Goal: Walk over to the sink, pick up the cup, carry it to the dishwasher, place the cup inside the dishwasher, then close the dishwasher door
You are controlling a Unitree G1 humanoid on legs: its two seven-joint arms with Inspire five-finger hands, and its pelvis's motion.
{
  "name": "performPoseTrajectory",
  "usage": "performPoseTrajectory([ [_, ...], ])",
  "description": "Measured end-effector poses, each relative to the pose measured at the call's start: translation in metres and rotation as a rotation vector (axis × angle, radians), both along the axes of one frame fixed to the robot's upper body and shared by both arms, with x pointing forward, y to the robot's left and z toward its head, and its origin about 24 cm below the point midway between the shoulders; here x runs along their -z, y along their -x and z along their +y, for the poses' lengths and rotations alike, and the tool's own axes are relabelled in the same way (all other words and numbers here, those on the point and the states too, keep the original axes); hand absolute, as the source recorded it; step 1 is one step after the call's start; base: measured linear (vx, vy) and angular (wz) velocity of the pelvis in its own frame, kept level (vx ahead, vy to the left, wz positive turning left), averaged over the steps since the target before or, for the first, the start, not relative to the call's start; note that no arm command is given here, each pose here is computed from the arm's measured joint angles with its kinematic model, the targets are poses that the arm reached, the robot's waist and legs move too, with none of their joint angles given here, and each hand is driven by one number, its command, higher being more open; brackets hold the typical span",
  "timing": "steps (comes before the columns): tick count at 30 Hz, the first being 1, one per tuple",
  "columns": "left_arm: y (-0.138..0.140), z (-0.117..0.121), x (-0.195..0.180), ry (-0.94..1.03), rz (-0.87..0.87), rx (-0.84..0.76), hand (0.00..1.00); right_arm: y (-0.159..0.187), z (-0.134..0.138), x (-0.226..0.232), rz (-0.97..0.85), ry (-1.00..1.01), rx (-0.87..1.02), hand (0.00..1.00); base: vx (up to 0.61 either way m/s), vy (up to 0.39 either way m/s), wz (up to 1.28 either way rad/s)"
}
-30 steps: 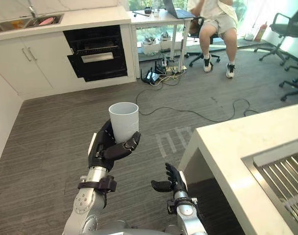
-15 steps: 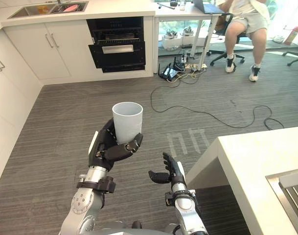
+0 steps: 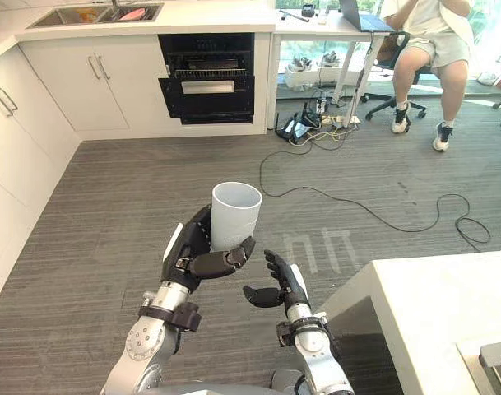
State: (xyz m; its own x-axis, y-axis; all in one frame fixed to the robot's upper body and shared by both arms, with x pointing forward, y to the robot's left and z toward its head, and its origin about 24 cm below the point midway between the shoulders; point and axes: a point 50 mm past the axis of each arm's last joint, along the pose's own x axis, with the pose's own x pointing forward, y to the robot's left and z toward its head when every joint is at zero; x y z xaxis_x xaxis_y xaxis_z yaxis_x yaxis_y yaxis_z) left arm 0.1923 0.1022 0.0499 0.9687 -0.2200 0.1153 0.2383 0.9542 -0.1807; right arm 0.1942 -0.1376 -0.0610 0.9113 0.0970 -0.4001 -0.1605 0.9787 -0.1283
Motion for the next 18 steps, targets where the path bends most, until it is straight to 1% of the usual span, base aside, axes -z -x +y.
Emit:
performPoseTrajectory([
  [3, 0.003, 0.0, 0.002, -0.004, 0.011, 0.005, 0.3, 0.011, -0.009, 0.007, 0.035, 0.026, 0.012, 0.9, 0.09, -0.004, 0.01],
  [4, 0.008, 0.004, 0.017, -0.031, 0.077, -0.008, 0.3, 0.03, -0.009, 0.026, 0.136, 0.054, 0.006, 0.9, 0.04, 0.004, 0.02],
  [9, 0.008, 0.004, 0.017, -0.029, 0.078, -0.015, 0.3, 0.03, -0.009, 0.026, 0.136, 0.054, 0.006, 0.9, 0.0, 0.0, -0.13],
  [12, 0.004, 0.0, 0.015, -0.001, 0.067, -0.019, 0.3, 0.035, -0.013, 0.028, 0.149, 0.06, 0.029, 0.9, 0.0, -0.009, 0.0],
  [15, -0.005, -0.006, 0.016, 0.028, 0.074, -0.029, 0.3, 0.044, -0.023, 0.032, 0.174, 0.072, 0.093, 0.9, 0.03, -0.033, 0.12],
  [18, -0.01, -0.009, 0.02, 0.071, 0.109, -0.052, 0.3, 0.043, -0.032, 0.032, 0.167, 0.074, 0.172, 0.9, 0.03, -0.066, 0.2],
])
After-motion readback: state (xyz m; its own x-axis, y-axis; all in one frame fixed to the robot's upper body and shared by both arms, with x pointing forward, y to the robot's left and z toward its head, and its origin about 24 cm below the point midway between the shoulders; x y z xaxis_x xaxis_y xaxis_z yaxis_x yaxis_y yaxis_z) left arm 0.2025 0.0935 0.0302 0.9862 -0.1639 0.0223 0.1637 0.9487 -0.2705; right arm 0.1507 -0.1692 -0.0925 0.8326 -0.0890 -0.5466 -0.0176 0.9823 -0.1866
